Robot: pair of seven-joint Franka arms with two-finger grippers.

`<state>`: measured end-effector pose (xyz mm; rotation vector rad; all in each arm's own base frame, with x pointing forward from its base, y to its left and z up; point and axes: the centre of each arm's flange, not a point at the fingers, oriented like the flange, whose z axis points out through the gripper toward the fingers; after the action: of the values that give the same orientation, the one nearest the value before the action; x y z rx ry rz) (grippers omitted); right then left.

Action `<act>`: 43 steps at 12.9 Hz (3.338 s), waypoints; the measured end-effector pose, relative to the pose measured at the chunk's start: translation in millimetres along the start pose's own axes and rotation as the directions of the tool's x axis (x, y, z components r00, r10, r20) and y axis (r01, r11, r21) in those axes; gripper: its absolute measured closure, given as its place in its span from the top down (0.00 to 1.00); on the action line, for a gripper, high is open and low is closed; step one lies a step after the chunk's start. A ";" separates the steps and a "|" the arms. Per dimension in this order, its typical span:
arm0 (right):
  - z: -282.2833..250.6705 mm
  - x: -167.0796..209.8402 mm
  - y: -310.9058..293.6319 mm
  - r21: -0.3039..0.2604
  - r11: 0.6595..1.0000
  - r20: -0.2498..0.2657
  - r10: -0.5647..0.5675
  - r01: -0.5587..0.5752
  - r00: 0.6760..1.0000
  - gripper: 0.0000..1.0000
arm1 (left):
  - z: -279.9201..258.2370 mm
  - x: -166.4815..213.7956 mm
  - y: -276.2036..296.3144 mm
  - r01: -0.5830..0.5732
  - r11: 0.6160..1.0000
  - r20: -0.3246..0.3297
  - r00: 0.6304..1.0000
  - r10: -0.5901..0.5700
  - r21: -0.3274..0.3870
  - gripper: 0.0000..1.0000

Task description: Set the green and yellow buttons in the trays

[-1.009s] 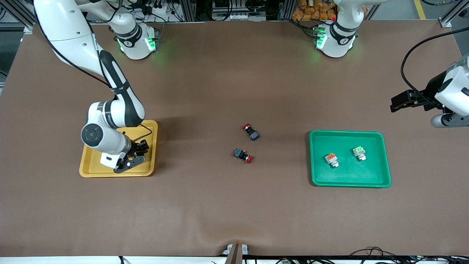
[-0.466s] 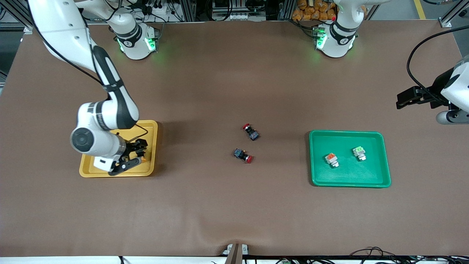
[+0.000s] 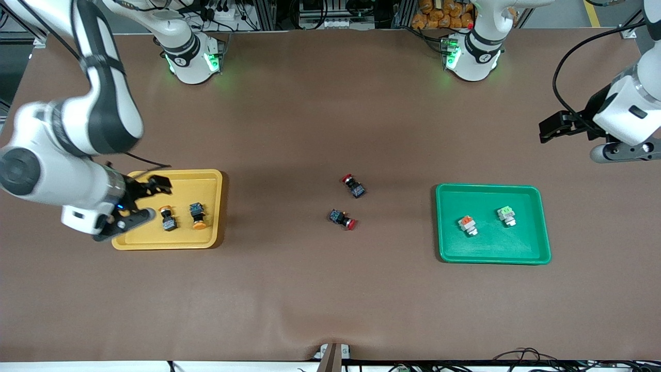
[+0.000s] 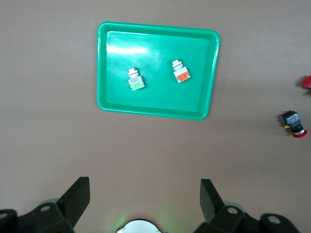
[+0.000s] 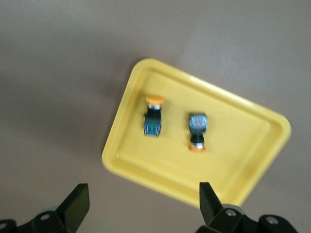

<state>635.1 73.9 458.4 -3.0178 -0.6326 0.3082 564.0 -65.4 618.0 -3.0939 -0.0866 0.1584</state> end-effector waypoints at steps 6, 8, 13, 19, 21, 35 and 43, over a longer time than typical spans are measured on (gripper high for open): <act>-88.9 -76.3 -3.5 -0.007 0.988 0.021 0.153 -0.153 0.988 1.00 | -1.1 0.4 -23.1 0.036 0.999 -0.019 0.999 -0.036 -0.006 1.00; -101.7 -107.8 21.3 0.008 0.983 0.014 0.184 -0.184 0.983 1.00 | -1.5 -0.5 -19.5 0.030 1.000 -0.021 0.999 -0.030 -0.006 1.00; -103.2 -130.4 49.5 0.002 0.989 0.018 0.151 -0.151 0.988 1.00 | -4.1 -10.6 -5.3 -0.064 0.998 -0.050 0.997 0.063 -0.005 1.00; -106.0 -127.6 12.3 -0.017 0.989 0.037 0.145 -0.144 0.989 1.00 | -4.5 -12.3 -5.2 -0.126 0.992 -0.056 0.991 0.126 -0.002 1.00; -98.8 -131.6 10.5 -0.020 0.989 0.029 0.146 -0.145 0.989 1.00 | -5.6 -12.7 -7.0 -0.124 0.992 -0.058 0.991 0.124 -0.002 1.00; -95.0 -141.3 12.1 -0.023 0.988 0.013 0.156 -0.156 0.988 1.00 | -12.3 -13.2 -10.0 -0.123 0.992 -0.072 0.990 0.123 -0.002 1.00; -113.6 -137.5 3.0 -0.039 0.989 -0.035 0.139 -0.140 0.990 1.00 | -11.9 -13.0 -11.8 -0.120 0.993 -0.070 0.990 0.119 -0.003 1.00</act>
<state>536.0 15.9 594.8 -3.1064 -0.4316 0.2543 551.7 -54.8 631.7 -3.1081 0.1012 0.0538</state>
